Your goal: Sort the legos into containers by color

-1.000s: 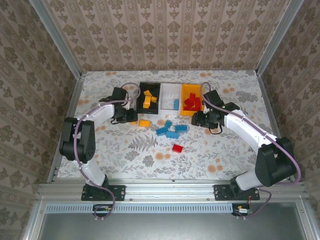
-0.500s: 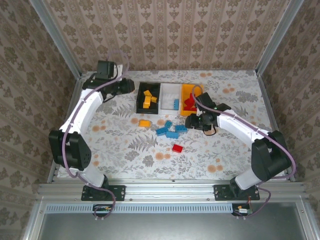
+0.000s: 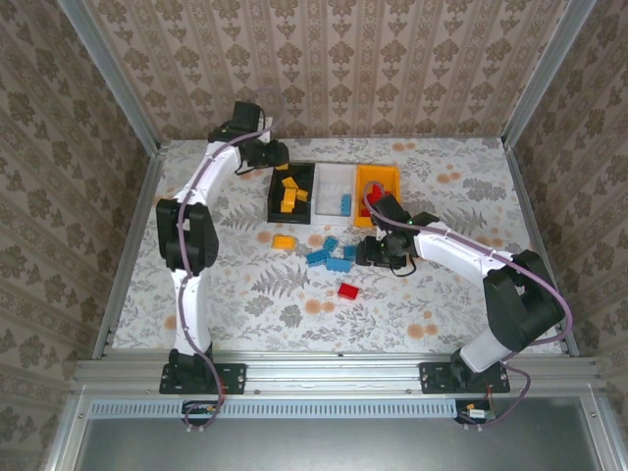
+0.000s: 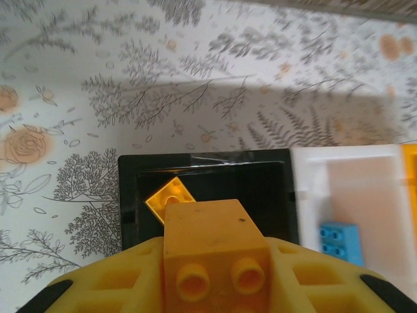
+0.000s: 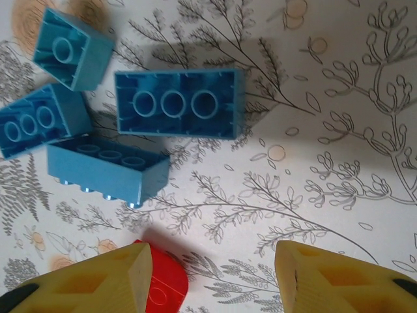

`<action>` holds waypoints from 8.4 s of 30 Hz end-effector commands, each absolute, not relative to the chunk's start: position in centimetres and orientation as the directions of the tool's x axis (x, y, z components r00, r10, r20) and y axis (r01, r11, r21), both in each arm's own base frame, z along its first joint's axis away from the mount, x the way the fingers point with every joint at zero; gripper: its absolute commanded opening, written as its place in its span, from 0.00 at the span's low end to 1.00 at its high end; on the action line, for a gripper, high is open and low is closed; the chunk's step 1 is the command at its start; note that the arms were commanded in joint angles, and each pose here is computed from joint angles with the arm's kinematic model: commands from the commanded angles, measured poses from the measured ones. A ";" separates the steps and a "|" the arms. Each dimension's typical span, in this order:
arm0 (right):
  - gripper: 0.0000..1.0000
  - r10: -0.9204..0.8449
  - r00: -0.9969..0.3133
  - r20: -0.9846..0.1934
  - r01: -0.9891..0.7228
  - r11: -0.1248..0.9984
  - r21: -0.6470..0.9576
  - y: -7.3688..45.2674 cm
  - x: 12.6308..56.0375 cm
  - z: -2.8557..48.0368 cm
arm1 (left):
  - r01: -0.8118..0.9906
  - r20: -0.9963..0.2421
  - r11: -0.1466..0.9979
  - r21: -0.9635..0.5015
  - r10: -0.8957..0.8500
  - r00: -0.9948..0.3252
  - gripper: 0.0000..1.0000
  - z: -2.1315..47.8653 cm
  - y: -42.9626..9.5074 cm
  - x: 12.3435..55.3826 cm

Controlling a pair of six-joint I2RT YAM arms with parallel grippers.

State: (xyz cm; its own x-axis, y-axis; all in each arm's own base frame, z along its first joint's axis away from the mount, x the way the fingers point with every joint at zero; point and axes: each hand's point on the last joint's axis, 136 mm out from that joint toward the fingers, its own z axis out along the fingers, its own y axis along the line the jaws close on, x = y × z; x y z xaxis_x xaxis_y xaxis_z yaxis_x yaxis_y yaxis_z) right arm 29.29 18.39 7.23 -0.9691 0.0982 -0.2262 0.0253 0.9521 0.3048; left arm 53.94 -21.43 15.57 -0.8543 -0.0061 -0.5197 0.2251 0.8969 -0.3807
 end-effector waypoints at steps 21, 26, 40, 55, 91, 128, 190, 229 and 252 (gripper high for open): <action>0.55 0.103 -0.972 -0.211 0.035 0.952 0.303 18.3 28.7 6.9 | 0.252 -0.447 0.891 -0.377 0.063 -0.892 0.55 12.2 -24.0 53.0; 0.55 0.106 -0.972 -0.210 0.037 0.950 0.309 18.6 28.9 7.0 | 0.288 -0.497 0.891 -0.350 0.084 -0.864 0.63 14.8 -23.8 52.0; 0.56 0.100 -0.971 -0.217 0.031 0.953 0.302 18.8 28.5 7.3 | 0.372 -0.598 0.868 -0.328 0.114 -0.794 0.88 20.2 -22.8 46.0; 0.66 0.068 -0.948 -0.311 0.005 0.980 0.200 16.6 30.0 10.2 | 0.349 -0.528 0.865 -0.361 0.118 -0.841 1.00 19.9 -18.8 34.4; 0.79 0.092 -0.955 -0.281 0.027 0.973 0.229 15.8 29.8 8.9 | 0.255 -0.299 0.959 -0.124 0.209 -0.931 1.00 8.5 -19.2 31.1; 0.79 0.078 -0.966 -0.247 0.021 0.974 0.226 16.2 29.9 7.7 | 0.227 -0.157 0.972 -0.064 0.215 -0.964 0.87 2.7 -20.0 35.3; 0.79 0.079 -0.970 -0.229 0.024 0.972 0.234 17.2 29.2 7.1 | 0.357 -0.407 0.934 -0.026 0.316 -0.857 0.63 16.9 -20.7 42.1; 0.79 0.049 -0.979 -0.198 0.006 0.977 0.214 17.9 29.7 6.3 | 0.341 -0.392 0.933 -0.117 0.272 -0.879 0.93 14.8 -22.1 48.4; 0.79 -0.080 -0.989 -0.122 -0.103 0.976 0.194 22.5 24.6 3.7 | 0.203 -0.400 0.890 -0.408 0.026 -0.916 1.00 13.9 -17.0 27.2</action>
State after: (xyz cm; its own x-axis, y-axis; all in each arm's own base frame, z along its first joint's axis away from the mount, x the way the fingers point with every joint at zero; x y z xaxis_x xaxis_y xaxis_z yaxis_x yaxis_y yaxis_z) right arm 25.50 22.18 5.03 -0.9834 -0.0843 -0.1609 -0.1165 0.9724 0.2023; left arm 27.76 -16.21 12.85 -0.9251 0.0950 -0.3675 0.2266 0.9150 -0.3338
